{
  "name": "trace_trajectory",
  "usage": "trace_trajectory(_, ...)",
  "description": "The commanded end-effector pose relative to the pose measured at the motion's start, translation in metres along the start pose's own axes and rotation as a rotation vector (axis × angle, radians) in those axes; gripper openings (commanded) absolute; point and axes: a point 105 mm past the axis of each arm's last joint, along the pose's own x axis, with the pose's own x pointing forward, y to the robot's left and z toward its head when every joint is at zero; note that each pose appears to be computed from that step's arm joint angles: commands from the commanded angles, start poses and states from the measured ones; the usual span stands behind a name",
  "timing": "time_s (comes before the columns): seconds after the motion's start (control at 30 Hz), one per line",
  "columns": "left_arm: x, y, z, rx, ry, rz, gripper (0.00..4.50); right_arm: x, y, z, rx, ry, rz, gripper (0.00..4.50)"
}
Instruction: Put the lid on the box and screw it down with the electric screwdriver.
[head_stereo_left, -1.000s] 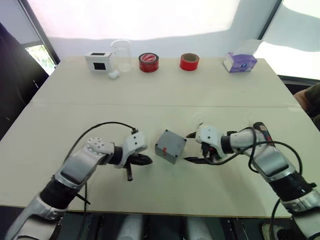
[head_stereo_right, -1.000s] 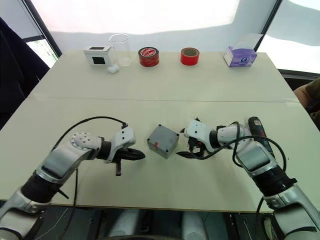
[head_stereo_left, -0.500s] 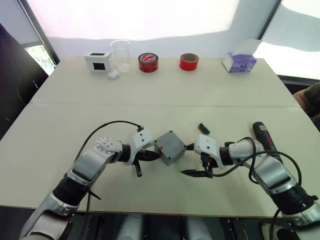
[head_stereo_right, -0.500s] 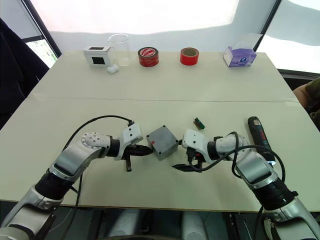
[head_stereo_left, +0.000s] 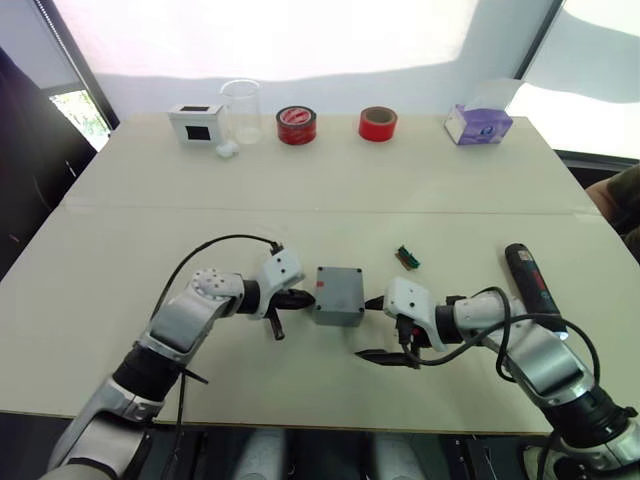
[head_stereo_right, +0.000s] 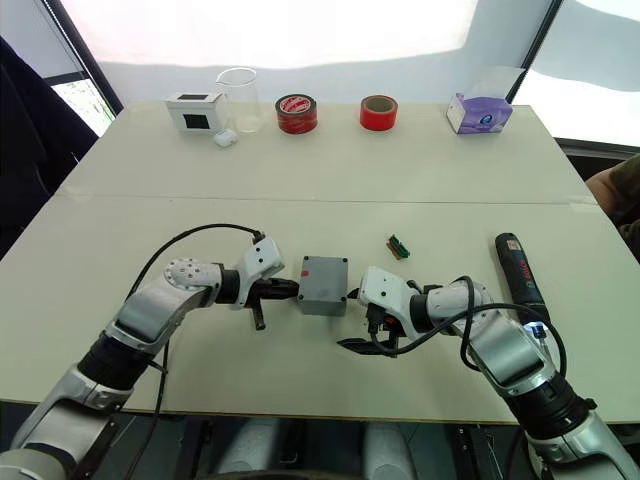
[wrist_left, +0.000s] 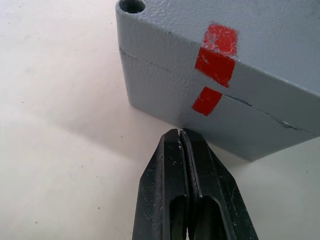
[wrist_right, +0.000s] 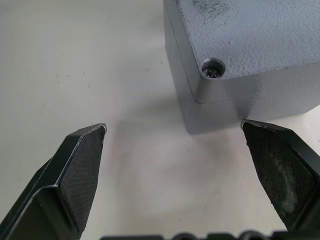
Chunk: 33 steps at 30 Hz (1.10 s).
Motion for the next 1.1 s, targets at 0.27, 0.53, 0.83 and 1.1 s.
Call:
trace_trajectory(0.27,-0.039,0.008,0.012,-0.06,-0.072,-0.065,0.0,-0.046,-0.021,0.027,0.09,-0.196,-0.214,4.47)
trace_trajectory(0.53,-0.071,0.003,0.059,-0.075,-0.209,-0.182,0.0,-0.098,-0.046,0.006,0.336,-0.297,-0.516,4.47)
trace_trajectory(0.83,-0.062,-0.014,0.073,0.024,-0.191,-0.258,0.0,-0.084,-0.04,-0.037,0.35,-0.15,-0.573,2.82)
trace_trajectory(1.1,-0.063,-0.013,0.07,0.018,-0.193,-0.248,0.0,-0.075,-0.046,-0.036,0.363,-0.181,-0.594,2.17)
